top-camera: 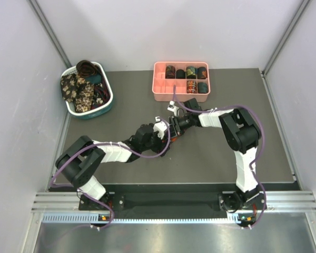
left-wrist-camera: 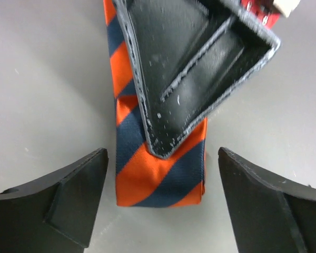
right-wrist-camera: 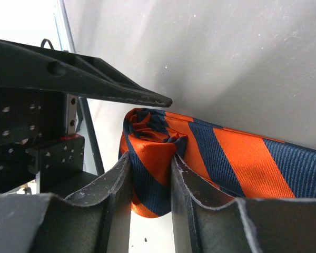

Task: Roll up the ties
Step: Roll the tie

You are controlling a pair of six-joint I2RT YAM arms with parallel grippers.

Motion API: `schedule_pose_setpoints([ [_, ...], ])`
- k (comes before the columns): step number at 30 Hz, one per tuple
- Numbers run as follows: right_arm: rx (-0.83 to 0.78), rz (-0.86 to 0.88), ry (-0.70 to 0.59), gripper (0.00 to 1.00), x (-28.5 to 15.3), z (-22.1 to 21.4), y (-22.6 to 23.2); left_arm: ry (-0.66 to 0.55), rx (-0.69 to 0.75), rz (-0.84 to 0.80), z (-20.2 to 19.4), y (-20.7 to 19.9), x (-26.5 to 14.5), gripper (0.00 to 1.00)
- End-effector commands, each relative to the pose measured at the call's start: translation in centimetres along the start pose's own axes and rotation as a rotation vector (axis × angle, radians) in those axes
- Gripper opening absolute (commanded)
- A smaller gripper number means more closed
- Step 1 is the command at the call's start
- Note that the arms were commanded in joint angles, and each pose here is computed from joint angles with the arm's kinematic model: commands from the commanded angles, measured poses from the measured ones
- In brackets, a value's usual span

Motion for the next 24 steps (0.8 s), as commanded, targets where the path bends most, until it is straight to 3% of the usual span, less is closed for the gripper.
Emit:
schedule_pose_setpoints([
  [1, -0.029, -0.151, -0.011, 0.03, 0.6, -0.5, -4.5, -0.125, 0.057, 0.016, 3.2, 0.4, 0.5, 0.87],
  [3, -0.027, -0.152, -0.01, 0.04, 0.6, -0.5, -4.5, -0.112, 0.079, 0.027, 2.9, 0.5, 0.6, 0.74],
  [8, -0.029, -0.16, -0.014, 0.2, 0.5, -0.6, -4.5, -0.052, 0.103, 0.041, 2.2, 0.8, 0.6, 0.51],
  [13, -0.035, -0.166, -0.014, 0.34, 0.2, -0.8, -4.3, 0.0, 0.144, 0.05, 1.3, 0.1, 0.3, 0.46],
  [24, -0.048, -0.208, -0.037, 0.47, -0.6, -0.9, -4.1, 0.091, 0.185, 0.105, 0.2, 0.4, 0.8, 0.45],
])
Point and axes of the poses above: each gripper's point midway between its finger pads, its own x axis out along the fingers, its own y axis along the line the jaws close on, z = x × y, the point moved 1 cm from there along -x, back along the fingers, and after that the axes turned 8 degrees about x, right-handed, at the moved point
